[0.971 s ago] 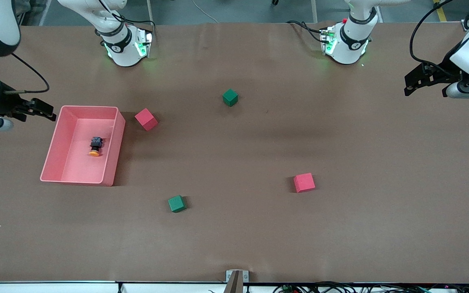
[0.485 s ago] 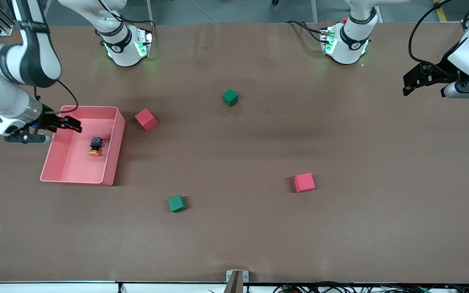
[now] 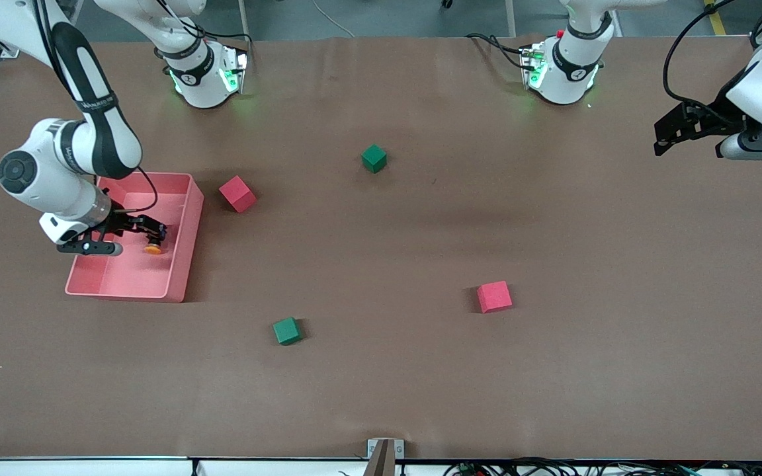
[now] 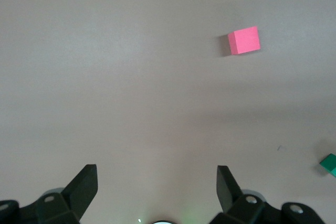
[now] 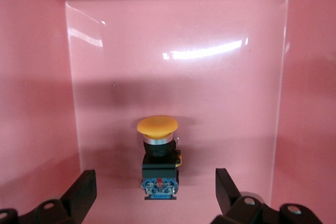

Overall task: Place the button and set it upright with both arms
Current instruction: 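Reach the right gripper down into the pink tray toward the button, then close the right gripper on the yellow-capped button, then lift the button out of the tray and carry it to mid-table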

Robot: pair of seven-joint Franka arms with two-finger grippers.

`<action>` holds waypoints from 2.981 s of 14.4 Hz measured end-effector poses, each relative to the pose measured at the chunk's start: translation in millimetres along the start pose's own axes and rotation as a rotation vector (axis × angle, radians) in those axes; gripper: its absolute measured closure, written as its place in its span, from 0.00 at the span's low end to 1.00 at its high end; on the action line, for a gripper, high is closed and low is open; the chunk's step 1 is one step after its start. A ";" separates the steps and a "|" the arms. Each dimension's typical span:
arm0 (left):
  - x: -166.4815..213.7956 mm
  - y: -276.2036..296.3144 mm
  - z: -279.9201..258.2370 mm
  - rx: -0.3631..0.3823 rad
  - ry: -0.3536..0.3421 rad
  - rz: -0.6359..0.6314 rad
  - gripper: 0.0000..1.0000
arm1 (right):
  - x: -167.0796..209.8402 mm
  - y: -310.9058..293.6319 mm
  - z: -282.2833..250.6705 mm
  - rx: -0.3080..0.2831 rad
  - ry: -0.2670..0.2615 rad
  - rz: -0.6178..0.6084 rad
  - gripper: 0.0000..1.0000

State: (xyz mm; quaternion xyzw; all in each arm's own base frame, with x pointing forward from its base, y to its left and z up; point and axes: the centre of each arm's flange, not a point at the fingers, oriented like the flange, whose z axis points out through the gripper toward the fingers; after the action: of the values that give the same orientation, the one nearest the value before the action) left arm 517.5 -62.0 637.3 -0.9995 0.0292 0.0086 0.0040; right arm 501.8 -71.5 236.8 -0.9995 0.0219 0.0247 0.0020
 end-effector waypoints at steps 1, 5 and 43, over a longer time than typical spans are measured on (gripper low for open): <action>0.1 0.2 0.3 0.000 0.000 0.000 0.00 | -1.0 1.0 7.7 -0.001 0.003 0.002 0.00; 0.5 1.3 1.1 0.000 -0.002 0.002 0.00 | -7.3 4.1 37.8 -0.010 0.039 0.008 0.00; 1.2 1.5 2.5 0.000 -0.005 0.002 0.00 | 86.9 -197.7 -194.0 -0.014 -0.079 -0.013 0.59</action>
State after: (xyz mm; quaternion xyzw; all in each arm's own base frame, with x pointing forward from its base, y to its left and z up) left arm 518.6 -63.6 634.8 -0.9995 0.0301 0.0111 0.0042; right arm 606.7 121.2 426.9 -0.9978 0.0153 0.0641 -0.0040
